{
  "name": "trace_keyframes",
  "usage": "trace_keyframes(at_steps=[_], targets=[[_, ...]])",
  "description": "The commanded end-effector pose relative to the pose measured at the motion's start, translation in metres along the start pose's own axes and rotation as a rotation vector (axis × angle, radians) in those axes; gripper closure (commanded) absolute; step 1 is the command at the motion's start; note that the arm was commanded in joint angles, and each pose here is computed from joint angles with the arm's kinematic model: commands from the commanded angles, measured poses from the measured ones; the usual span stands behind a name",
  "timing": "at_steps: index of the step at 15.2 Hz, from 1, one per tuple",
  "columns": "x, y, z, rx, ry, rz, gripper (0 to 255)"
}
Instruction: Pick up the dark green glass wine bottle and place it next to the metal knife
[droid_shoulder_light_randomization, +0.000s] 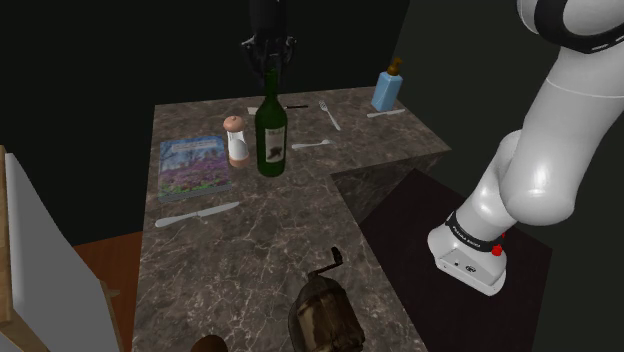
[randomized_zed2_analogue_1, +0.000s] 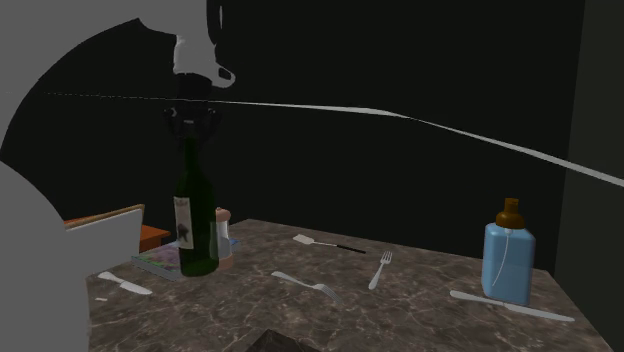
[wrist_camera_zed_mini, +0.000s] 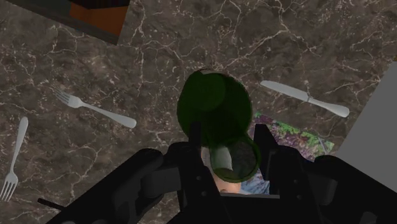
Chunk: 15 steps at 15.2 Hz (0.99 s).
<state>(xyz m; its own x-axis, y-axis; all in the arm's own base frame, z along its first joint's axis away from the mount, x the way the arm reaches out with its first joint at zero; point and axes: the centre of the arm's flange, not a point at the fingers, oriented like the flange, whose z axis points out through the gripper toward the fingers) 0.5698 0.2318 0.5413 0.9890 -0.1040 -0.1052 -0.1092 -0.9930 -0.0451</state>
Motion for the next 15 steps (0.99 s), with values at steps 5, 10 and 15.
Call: trace_keyframes(at_steps=[5, 10, 15], targets=[[-0.036, -0.072, 0.005, 0.000, 0.001, 0.001, 255], [-0.064, -0.131, 0.011, 0.000, 0.001, 0.001, 255], [-0.066, -0.140, 0.033, 0.000, 0.001, 0.001, 255]])
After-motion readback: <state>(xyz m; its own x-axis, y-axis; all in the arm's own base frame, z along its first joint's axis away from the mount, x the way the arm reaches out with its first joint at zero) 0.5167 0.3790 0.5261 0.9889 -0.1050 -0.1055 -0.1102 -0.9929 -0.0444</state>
